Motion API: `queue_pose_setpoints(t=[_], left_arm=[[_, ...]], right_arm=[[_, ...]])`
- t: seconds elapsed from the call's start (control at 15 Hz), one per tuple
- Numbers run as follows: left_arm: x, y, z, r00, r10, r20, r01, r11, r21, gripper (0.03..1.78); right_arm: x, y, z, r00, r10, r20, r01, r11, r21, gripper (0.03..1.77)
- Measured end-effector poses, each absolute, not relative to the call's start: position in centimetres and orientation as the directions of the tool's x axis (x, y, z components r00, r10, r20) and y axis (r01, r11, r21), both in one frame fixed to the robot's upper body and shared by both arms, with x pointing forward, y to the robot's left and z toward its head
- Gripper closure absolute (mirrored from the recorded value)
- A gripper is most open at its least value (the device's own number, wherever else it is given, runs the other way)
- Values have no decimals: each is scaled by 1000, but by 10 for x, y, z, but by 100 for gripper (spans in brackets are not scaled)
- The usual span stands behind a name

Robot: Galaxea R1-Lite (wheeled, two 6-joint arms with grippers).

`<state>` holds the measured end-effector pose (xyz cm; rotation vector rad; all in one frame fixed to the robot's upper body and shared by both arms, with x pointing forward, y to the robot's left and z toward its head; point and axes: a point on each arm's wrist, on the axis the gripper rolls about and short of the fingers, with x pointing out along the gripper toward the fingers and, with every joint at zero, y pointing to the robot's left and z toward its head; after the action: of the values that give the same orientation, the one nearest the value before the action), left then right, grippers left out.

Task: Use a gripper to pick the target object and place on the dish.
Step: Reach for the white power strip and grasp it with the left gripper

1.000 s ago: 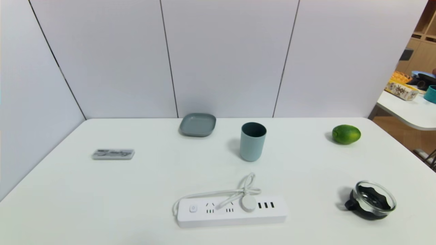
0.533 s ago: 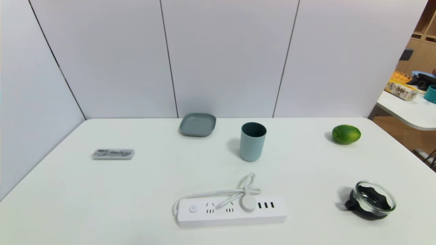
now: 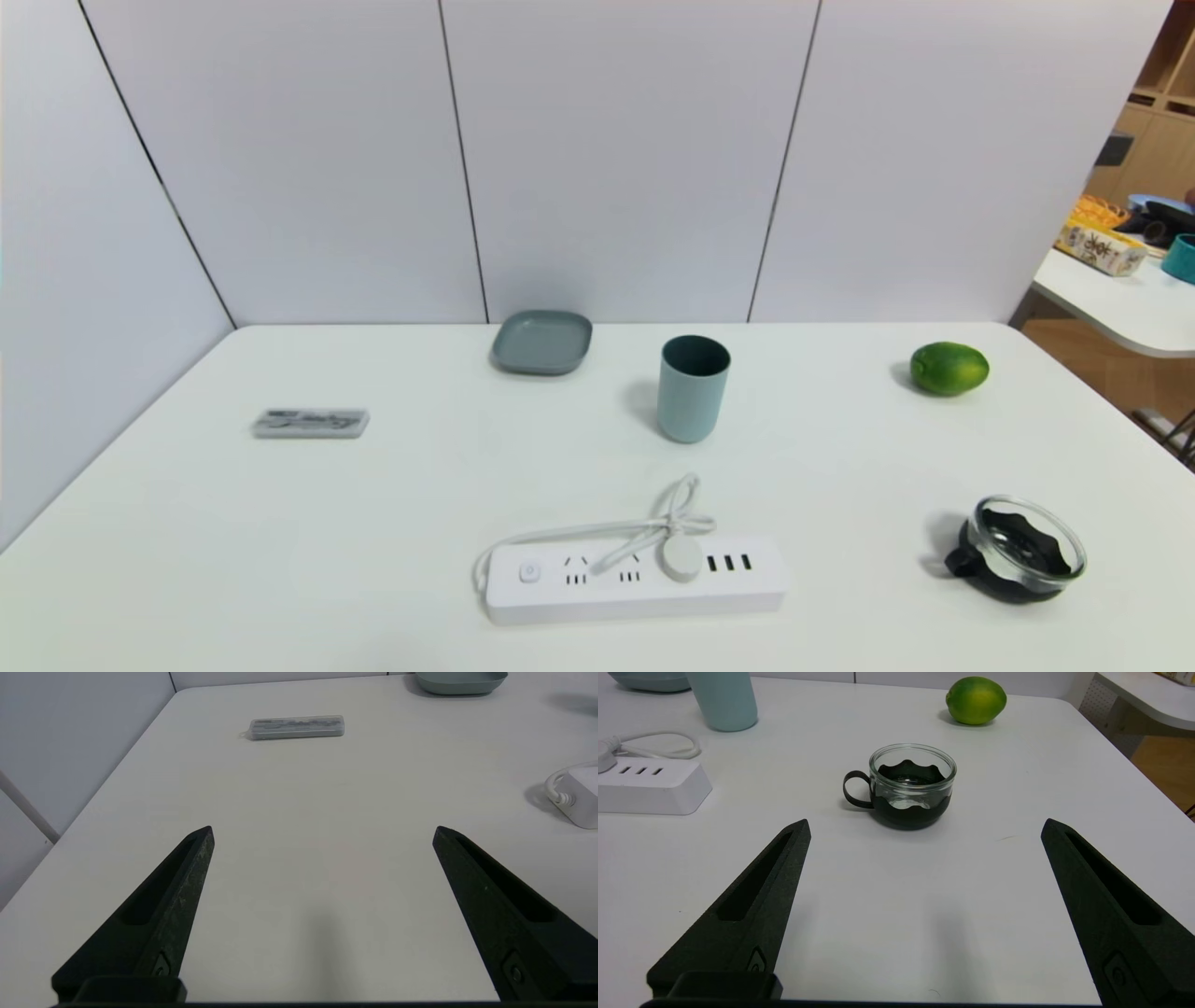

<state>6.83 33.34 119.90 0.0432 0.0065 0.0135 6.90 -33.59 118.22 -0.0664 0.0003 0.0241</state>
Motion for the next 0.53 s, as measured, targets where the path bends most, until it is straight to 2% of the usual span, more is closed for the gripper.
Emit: queue_pose_setpoints(t=[0.2,0.53], left_arm=[[72,333,1224,996,-11,-87,24,988,150,12],[95,330,1270,937,-169,-305,265,913,309,12]], right_arm=[[69,-336,1182,1000,24,-1,-24,997,-67,9],[69,-336,1182,1000,24,-2,-24,997,-67,9]])
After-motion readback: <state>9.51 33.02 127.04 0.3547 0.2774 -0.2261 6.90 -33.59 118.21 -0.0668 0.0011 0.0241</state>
